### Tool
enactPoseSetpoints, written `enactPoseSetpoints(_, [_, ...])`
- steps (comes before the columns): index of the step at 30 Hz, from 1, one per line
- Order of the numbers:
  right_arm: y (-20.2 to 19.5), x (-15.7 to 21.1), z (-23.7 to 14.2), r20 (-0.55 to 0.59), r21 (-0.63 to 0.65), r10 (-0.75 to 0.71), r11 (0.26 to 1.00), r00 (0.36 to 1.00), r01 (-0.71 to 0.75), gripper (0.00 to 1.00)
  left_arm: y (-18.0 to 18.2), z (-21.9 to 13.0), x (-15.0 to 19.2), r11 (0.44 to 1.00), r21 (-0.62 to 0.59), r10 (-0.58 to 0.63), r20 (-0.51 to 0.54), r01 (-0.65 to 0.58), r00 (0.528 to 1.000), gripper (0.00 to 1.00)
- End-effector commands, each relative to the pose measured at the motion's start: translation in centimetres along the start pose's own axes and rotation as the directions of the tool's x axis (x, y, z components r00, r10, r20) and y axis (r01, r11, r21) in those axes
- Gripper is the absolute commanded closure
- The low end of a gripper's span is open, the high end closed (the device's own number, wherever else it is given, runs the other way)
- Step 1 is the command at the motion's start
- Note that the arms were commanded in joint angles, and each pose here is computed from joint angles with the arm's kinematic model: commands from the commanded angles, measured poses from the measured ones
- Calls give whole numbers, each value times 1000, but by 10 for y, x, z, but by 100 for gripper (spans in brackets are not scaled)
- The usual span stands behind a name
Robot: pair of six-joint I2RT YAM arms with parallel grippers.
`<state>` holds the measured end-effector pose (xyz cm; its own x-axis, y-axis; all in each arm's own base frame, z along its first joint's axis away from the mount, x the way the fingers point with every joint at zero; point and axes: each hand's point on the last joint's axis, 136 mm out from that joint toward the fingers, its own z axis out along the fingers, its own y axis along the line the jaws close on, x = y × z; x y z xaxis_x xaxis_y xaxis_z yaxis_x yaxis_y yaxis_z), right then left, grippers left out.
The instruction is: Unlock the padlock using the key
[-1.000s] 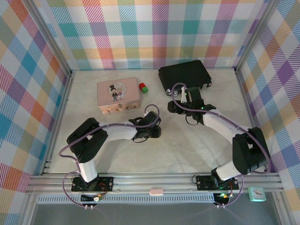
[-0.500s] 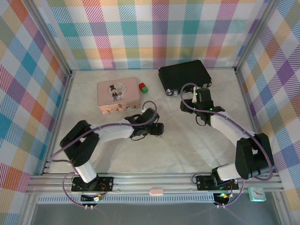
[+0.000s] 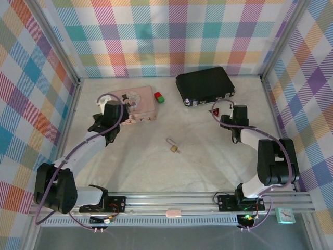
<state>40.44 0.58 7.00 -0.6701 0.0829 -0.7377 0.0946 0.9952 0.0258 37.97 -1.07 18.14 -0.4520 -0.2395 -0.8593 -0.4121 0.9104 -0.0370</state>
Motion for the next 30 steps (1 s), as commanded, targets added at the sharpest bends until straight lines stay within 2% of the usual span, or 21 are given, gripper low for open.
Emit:
enactPoseSetpoints(1, [10,-23,5,119,-66,-42,997,992,50,38,43,20,5,985,-171,35,54,-25,998,0])
enactPoseSetpoints(3, [12,-21,4,137,-83,-51,995,989,63,40,57,29,12,977,-214,28,49,-16,998,0])
enactPoseSetpoints(5, [14,-20,-3,182,-102,-51,992,982,71,34,60,35,18,977,-212,34,56,-21,998,0])
enactPoseSetpoints(6, [14,-18,-7,210,-103,-47,992,977,69,25,59,38,21,981,-191,35,64,-22,997,0])
enactPoseSetpoints(7, [13,-17,-11,238,-105,-42,992,970,69,6,56,41,23,986,-166,33,78,-19,996,0])
enactPoseSetpoints(8, [12,-16,-14,264,-105,-35,992,964,64,1,54,43,25,989,-144,30,90,-17,995,0])
enactPoseSetpoints(12, [5,-12,-20,371,-113,5,993,929,40,1,45,54,31,995,-78,66,118,-57,991,0])
enactPoseSetpoints(20, [4,-11,-20,354,-110,3,993,935,39,1,20,65,63,983,156,78,151,-102,985,0])
enactPoseSetpoints(23, [5,-11,-20,355,-112,3,993,935,39,1,21,67,71,978,188,59,166,-91,984,0])
enactPoseSetpoints(24, [5,-11,-20,355,-112,3,993,935,40,1,18,66,69,973,206,61,204,-104,977,0])
enactPoseSetpoints(26, [5,-11,-20,354,-112,1,993,935,41,1,19,67,73,975,200,68,161,-100,985,0])
enactPoseSetpoints(30, [5,-11,-20,355,-113,1,993,935,41,1,18,68,71,975,199,68,177,-103,982,0])
